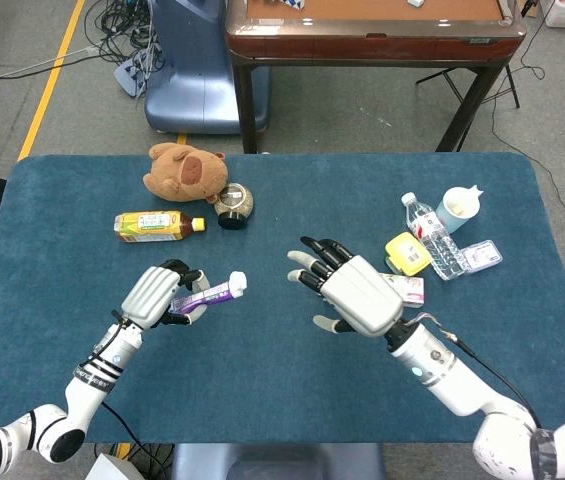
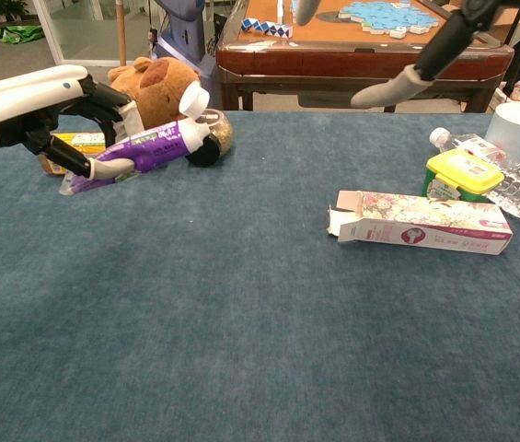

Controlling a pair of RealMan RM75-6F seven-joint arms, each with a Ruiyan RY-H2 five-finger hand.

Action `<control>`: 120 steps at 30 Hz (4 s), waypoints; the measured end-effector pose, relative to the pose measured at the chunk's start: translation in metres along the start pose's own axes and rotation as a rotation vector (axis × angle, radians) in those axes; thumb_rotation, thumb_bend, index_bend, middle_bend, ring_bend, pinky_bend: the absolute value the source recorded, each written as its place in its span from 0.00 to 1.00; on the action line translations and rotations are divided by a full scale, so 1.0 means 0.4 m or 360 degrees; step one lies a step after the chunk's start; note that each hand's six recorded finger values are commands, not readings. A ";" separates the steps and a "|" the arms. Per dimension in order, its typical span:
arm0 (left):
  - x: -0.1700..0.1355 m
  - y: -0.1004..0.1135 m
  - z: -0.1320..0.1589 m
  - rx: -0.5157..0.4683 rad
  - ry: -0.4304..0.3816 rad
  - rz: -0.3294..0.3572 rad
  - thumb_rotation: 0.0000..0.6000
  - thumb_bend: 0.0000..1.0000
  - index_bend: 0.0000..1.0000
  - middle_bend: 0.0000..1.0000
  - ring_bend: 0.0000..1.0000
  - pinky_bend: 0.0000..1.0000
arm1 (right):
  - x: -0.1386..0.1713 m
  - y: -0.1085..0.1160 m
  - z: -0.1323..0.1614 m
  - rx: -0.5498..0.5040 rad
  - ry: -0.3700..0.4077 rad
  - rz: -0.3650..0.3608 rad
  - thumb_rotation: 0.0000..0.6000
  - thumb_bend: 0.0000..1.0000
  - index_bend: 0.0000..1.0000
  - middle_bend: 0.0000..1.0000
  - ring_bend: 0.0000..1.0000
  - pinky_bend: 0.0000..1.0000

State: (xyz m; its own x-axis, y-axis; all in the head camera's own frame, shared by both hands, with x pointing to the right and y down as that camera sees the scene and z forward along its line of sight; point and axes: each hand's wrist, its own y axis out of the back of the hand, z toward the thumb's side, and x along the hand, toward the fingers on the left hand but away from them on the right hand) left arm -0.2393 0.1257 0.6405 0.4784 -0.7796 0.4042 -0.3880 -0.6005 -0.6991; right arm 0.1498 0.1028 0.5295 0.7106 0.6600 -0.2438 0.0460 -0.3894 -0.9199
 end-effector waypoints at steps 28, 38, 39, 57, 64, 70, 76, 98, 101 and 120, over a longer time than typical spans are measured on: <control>0.028 -0.024 0.056 -0.0050 -0.0108 -0.0050 1.00 0.44 0.64 0.69 0.48 0.25 | -0.121 -0.121 0.074 -0.0012 0.0076 0.0162 1.00 0.21 0.31 0.19 0.08 0.17; 0.031 -0.022 0.040 -0.0126 -0.0084 -0.0053 1.00 0.45 0.65 0.69 0.48 0.25 | -0.108 -0.147 0.046 -0.0038 0.0016 0.0208 1.00 0.21 0.31 0.19 0.08 0.17; 0.032 -0.021 0.039 -0.0133 -0.0082 -0.0052 1.00 0.45 0.65 0.69 0.48 0.25 | -0.105 -0.150 0.043 -0.0044 0.0008 0.0211 1.00 0.21 0.31 0.19 0.08 0.17; 0.033 -0.007 0.019 -0.0241 -0.0049 -0.0028 1.00 0.45 0.65 0.69 0.48 0.25 | -0.099 -0.194 0.031 -0.0180 -0.0037 0.0230 1.00 0.21 0.31 0.19 0.08 0.17; 0.022 0.001 0.020 -0.0221 -0.0082 -0.0005 1.00 0.45 0.65 0.69 0.48 0.25 | -0.090 -0.173 0.032 -0.0333 -0.0043 0.0179 1.00 0.21 0.31 0.19 0.08 0.17; 0.000 0.013 0.036 -0.0212 -0.0143 0.0036 1.00 0.45 0.65 0.70 0.48 0.25 | -0.075 -0.126 0.020 -0.0599 -0.0044 0.0091 1.00 0.17 0.25 0.18 0.08 0.16; -0.002 0.019 0.044 -0.0243 -0.0152 0.0049 1.00 0.45 0.65 0.70 0.48 0.25 | -0.074 -0.098 0.009 -0.0918 -0.0054 0.0049 0.98 0.01 0.00 0.02 0.01 0.04; 0.021 0.021 0.075 -0.0286 -0.0178 0.0095 1.00 0.46 0.66 0.70 0.48 0.25 | -0.216 -0.137 0.064 -0.1806 -0.0026 0.0145 0.75 0.00 0.00 0.00 0.00 0.00; 0.022 0.023 0.075 -0.0287 -0.0175 0.0097 1.00 0.46 0.66 0.70 0.48 0.25 | -0.229 -0.148 0.068 -0.1842 -0.0038 0.0149 0.75 0.00 0.00 0.00 0.00 0.00; 0.036 0.020 0.084 -0.0297 -0.0177 0.0091 1.00 0.46 0.66 0.70 0.48 0.25 | -0.271 -0.178 0.100 -0.2079 -0.0034 0.0158 0.56 0.00 0.00 0.00 0.00 0.00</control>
State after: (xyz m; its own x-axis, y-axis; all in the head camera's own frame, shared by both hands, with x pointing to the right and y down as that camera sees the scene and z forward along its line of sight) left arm -0.2089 0.1156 0.6208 0.5315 -0.7950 0.2924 -0.5512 -0.5867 -0.5933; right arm 0.0416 0.0847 0.6090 0.7395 0.5980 -0.3090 0.6455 -0.7601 0.0738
